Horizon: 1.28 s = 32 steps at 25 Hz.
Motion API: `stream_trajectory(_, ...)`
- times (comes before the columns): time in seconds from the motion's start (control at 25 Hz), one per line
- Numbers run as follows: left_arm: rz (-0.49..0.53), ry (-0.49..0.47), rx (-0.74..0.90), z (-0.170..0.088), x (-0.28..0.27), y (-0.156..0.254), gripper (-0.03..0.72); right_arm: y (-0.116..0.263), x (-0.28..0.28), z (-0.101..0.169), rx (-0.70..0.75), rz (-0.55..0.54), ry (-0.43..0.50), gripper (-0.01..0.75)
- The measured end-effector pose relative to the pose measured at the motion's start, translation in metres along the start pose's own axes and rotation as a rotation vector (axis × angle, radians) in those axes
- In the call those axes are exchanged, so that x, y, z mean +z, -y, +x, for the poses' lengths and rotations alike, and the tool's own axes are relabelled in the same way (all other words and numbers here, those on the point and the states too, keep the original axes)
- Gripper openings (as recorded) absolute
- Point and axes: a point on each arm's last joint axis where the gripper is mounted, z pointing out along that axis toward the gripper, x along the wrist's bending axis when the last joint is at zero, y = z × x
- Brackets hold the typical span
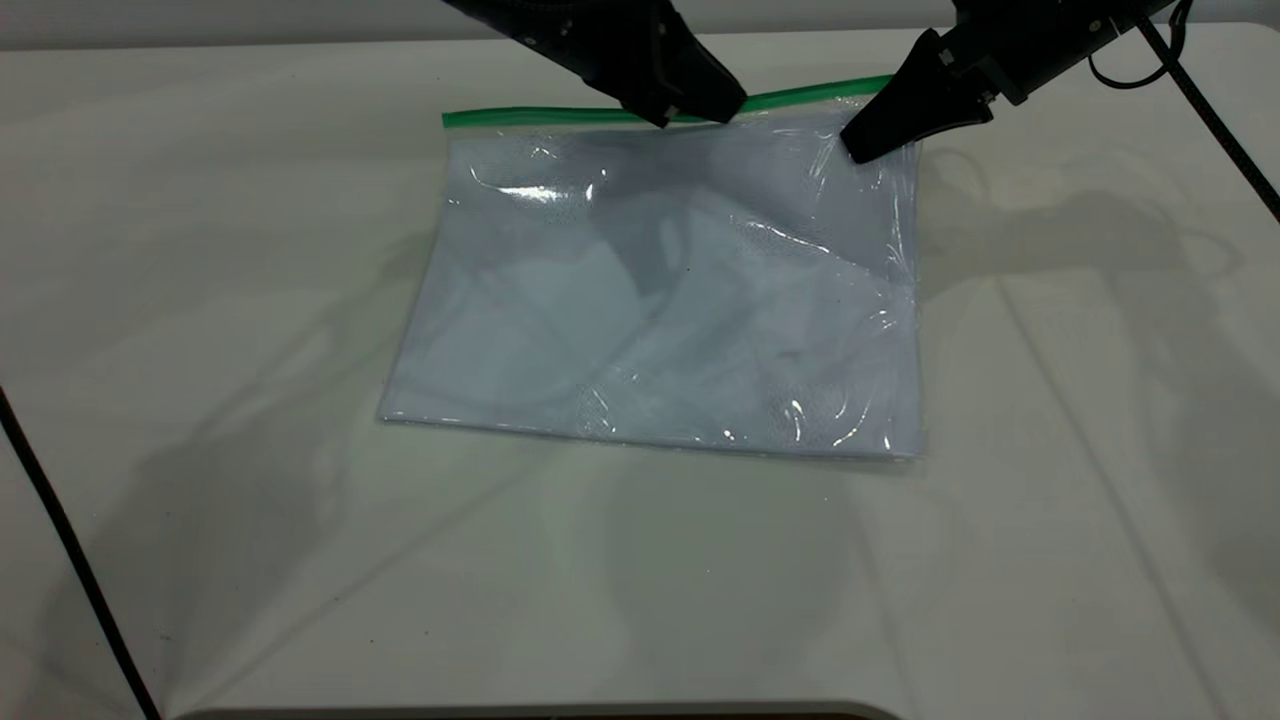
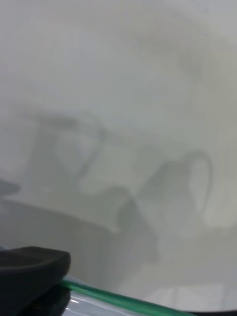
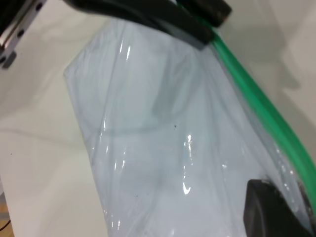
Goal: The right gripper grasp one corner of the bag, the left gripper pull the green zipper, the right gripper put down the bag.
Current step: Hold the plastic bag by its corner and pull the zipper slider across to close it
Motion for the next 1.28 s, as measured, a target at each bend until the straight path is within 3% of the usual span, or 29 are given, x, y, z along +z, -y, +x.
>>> stream_trajectory(1.28,0.035,-0.104,-0.139,0.059,-0.062,0.053,0.060,0.002,-0.006,-0.014,-0.025,0.009,0.136,0.035)
